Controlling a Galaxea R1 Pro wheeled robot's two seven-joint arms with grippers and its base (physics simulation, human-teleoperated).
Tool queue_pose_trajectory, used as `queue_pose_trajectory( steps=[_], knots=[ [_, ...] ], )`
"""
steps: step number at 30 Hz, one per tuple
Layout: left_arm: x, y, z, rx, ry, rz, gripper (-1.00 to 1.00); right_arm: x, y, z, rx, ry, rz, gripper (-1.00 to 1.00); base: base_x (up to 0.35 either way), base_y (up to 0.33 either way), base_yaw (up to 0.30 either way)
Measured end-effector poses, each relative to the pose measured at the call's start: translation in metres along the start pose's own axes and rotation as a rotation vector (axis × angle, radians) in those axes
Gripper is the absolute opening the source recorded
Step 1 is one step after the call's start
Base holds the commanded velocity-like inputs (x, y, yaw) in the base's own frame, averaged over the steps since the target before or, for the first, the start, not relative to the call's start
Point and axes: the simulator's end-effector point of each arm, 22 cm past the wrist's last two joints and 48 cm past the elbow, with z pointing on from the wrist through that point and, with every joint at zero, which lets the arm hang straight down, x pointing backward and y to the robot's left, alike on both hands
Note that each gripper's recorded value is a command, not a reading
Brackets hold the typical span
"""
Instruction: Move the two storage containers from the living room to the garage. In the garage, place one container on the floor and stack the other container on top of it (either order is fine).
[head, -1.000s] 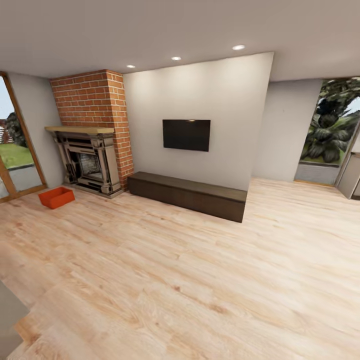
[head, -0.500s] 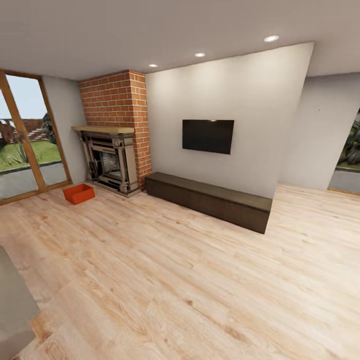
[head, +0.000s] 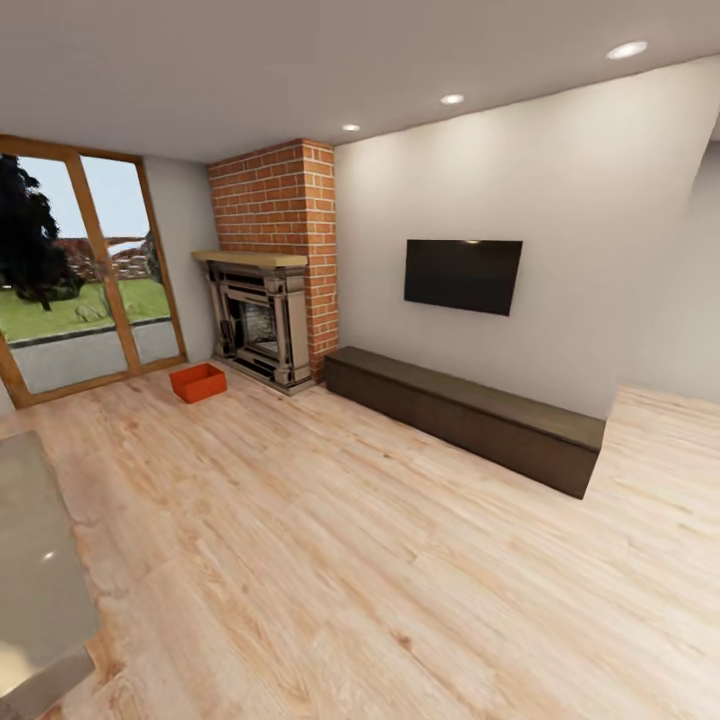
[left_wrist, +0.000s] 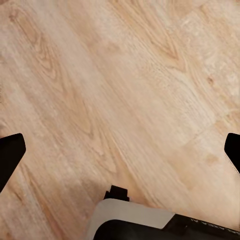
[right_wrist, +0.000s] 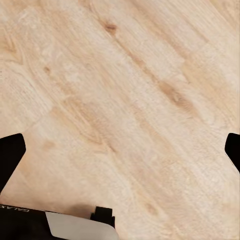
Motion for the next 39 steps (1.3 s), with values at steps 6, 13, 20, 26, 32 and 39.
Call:
queue_pose_trajectory(
  steps=[6,13,20,26,32,39],
  knots=[
    [0.0004,0.0002,-0.0001,0.0,0.001,0.0,1.0,0.0,0.0,0.0,0.0,0.0,0.0,1.0,0.326,-0.073,0.252],
    [0.0002,0.0001,0.0,0.0,0.0,0.0,1.0,0.0,0.0,0.0,0.0,0.0,0.0,1.0,0.326,-0.073,0.252],
    [0.0005,0.0001,-0.0001,0.0,0.001,0.0,1.0,0.0,0.0,0.0,0.0,0.0,0.0,1.0,0.325,-0.073,0.252],
    [0.0004,0.0,-0.0001,0.0,0.001,0.0,1.0,0.0,0.0,0.0,0.0,0.0,0.0,1.0,0.325,-0.073,0.252],
    [0.0003,0.0,-0.0001,0.0,0.001,0.0,1.0,0.0,0.0,0.0,0.0,0.0,0.0,1.0,0.325,-0.103,0.252],
    [0.0004,0.0,-0.0001,0.0,0.001,0.0,1.0,0.0,0.0,0.0,0.0,0.0,0.0,1.0,0.325,-0.131,0.252]
  ],
)
